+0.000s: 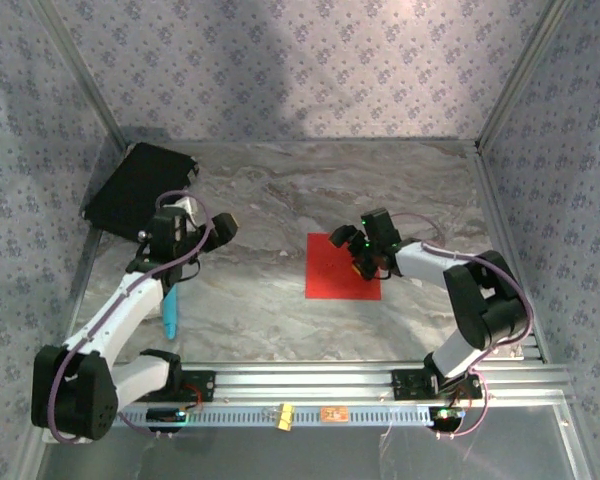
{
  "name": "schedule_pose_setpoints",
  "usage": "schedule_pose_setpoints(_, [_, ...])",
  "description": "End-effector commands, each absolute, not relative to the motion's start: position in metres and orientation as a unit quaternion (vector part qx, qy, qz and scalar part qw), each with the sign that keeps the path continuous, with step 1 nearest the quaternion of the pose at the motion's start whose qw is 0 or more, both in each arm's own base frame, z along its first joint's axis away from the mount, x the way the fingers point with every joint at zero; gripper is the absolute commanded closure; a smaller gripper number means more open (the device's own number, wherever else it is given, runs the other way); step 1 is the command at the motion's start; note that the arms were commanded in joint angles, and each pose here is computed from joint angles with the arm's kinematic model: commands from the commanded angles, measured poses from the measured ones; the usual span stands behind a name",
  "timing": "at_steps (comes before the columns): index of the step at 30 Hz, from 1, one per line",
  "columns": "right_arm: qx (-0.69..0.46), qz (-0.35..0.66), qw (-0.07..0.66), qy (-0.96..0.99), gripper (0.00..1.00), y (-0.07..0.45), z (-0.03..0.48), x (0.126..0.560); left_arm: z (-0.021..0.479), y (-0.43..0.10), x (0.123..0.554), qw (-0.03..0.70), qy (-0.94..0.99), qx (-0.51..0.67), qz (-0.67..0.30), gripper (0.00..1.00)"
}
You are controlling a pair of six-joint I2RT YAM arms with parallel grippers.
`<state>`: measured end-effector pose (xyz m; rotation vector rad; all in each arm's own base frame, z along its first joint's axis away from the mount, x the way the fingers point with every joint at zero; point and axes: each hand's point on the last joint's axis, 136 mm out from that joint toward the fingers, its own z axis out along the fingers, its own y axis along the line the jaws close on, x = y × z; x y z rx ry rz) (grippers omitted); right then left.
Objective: Fold a paper plane with a square sheet of paper (pick it up from the middle)
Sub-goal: Move the square sheet of paper to the center of the table.
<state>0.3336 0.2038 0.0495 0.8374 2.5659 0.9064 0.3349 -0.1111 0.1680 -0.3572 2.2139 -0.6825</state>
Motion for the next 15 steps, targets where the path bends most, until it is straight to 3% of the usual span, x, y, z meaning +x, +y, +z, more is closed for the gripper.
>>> schedule_pose_setpoints(1, [0.277,0.300,0.136,0.902,0.04,0.208,0.057,0.334,0.178,-0.134,0.334,0.362,0.877,-0.093,-0.301,0.00])
schedule_pose_setpoints(5, [0.216,0.272,0.151,0.925,0.03,0.197,0.071,0.340,0.171,-0.156,0.333,0.334,0.890,-0.060,-0.303,0.00])
schedule_pose_setpoints(15, [0.152,0.279,0.087,0.944,0.12,0.197,0.041,0.320,0.156,-0.194,0.349,0.310,0.900,-0.054,-0.303,0.00])
